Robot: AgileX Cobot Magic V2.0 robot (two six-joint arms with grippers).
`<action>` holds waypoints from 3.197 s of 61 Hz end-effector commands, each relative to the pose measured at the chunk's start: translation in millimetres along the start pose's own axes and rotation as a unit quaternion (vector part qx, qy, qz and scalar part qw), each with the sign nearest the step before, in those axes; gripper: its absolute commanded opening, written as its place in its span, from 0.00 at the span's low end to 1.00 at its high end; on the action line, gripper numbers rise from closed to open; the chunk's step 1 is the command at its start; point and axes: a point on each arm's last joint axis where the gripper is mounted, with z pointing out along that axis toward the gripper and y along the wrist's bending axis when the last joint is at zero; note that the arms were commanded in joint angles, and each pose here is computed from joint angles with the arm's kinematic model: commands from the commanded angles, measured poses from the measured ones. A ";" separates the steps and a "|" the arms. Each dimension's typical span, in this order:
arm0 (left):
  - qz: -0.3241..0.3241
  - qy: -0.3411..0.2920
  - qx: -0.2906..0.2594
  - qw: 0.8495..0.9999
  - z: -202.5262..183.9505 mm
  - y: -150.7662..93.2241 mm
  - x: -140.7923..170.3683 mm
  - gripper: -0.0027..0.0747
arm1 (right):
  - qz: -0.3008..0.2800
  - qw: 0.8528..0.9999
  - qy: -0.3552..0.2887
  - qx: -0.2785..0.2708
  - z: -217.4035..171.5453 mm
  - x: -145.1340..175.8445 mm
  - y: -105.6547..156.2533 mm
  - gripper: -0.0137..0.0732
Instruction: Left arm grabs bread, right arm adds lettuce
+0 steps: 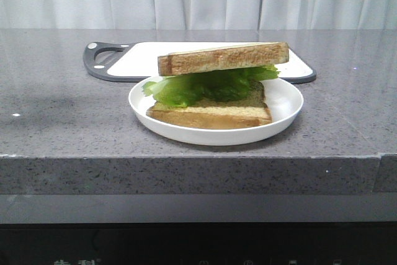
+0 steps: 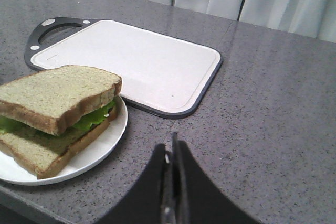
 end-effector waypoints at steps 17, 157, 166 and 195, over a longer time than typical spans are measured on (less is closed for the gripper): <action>0.081 -0.179 -0.133 0.971 -67.0 -11.0 44.7 0.01 | -0.001 0.999 -0.049 0.019 -2.5 -14.7 -3.7 0.08; 0.174 -0.432 -0.284 0.838 -126.3 0.4 191.2 0.01 | -0.001 0.999 -0.048 0.019 -2.3 -14.7 -3.7 0.08; 0.161 -0.412 -0.308 0.842 -114.4 13.1 202.8 0.01 | -0.001 0.999 -0.048 0.019 -2.3 -14.7 -3.7 0.08; 0.145 -0.369 -0.314 0.863 -78.0 43.7 244.6 0.01 | -0.001 0.999 -0.047 0.019 -2.1 -14.5 -3.7 0.08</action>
